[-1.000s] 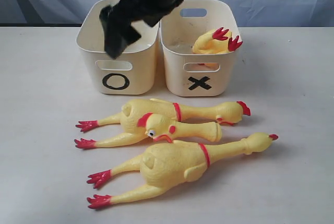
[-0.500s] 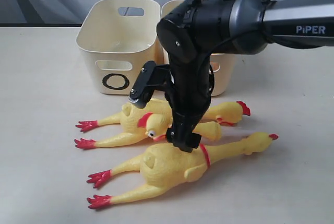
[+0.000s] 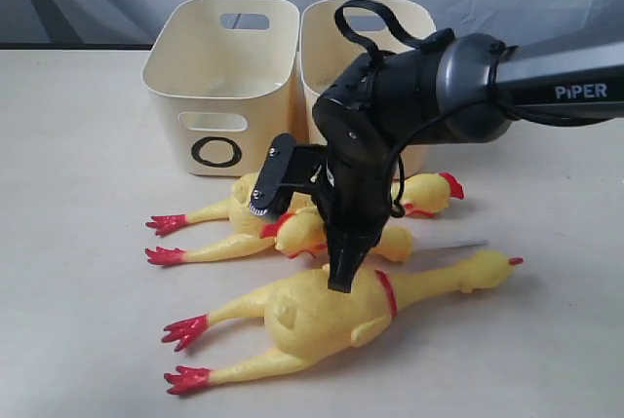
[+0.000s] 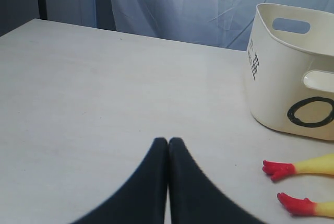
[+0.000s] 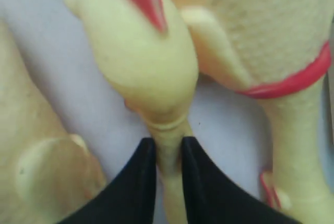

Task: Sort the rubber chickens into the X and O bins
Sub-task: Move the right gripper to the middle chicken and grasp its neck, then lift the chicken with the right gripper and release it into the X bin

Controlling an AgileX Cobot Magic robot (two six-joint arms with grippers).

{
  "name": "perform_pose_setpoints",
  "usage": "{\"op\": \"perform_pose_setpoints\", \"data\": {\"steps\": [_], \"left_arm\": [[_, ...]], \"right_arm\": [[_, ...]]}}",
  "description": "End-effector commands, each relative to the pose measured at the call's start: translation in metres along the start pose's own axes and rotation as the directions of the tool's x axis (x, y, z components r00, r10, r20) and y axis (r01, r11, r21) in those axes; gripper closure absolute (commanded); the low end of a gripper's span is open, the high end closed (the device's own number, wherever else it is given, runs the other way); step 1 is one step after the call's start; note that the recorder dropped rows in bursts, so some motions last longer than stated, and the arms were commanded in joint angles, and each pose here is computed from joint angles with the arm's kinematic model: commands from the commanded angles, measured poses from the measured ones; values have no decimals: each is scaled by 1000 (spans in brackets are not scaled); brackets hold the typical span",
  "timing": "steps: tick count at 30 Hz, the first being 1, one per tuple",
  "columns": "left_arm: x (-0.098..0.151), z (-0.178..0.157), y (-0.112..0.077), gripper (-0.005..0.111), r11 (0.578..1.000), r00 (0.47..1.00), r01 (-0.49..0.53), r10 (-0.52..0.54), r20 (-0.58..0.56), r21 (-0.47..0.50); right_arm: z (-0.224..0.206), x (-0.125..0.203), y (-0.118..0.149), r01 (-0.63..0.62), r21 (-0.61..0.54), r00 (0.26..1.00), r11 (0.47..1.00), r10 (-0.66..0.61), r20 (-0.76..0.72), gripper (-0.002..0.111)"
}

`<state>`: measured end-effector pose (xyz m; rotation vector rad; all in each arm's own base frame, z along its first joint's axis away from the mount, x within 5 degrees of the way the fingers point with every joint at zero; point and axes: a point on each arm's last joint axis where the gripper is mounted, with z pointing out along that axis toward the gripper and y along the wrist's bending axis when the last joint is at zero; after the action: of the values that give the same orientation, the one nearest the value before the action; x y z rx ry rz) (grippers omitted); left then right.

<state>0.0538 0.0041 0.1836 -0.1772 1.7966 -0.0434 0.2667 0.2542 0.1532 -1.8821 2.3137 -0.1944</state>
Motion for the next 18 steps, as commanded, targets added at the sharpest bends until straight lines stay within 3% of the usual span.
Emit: {"op": "perform_pose_setpoints", "data": {"steps": [1,7,10,14,16,18], "left_arm": [[-1,0,-1,107,1000,1000,3,-3,6,11],[-1,0,-1,107,1000,1000,3,-3,6,11],[-1,0,-1,107,1000,1000,3,-3,6,11],[-1,0,-1,107,1000,1000,1,-1,6,10],[-1,0,-1,107,1000,1000,1,-1,6,10],[-1,0,-1,107,1000,1000,1,-1,6,10]], "right_arm": [[-4,10,1,-11,-30,997,1000,8,-82,109],[-1,6,6,-43,-81,998,996,39,-52,104],[3,3,6,-49,-86,999,995,47,-21,80],[15,1,8,-56,-104,998,993,53,-29,25],[22,0,10,-59,-114,998,992,55,-37,17],[28,-1,11,-66,-127,997,990,61,-44,26]]}}
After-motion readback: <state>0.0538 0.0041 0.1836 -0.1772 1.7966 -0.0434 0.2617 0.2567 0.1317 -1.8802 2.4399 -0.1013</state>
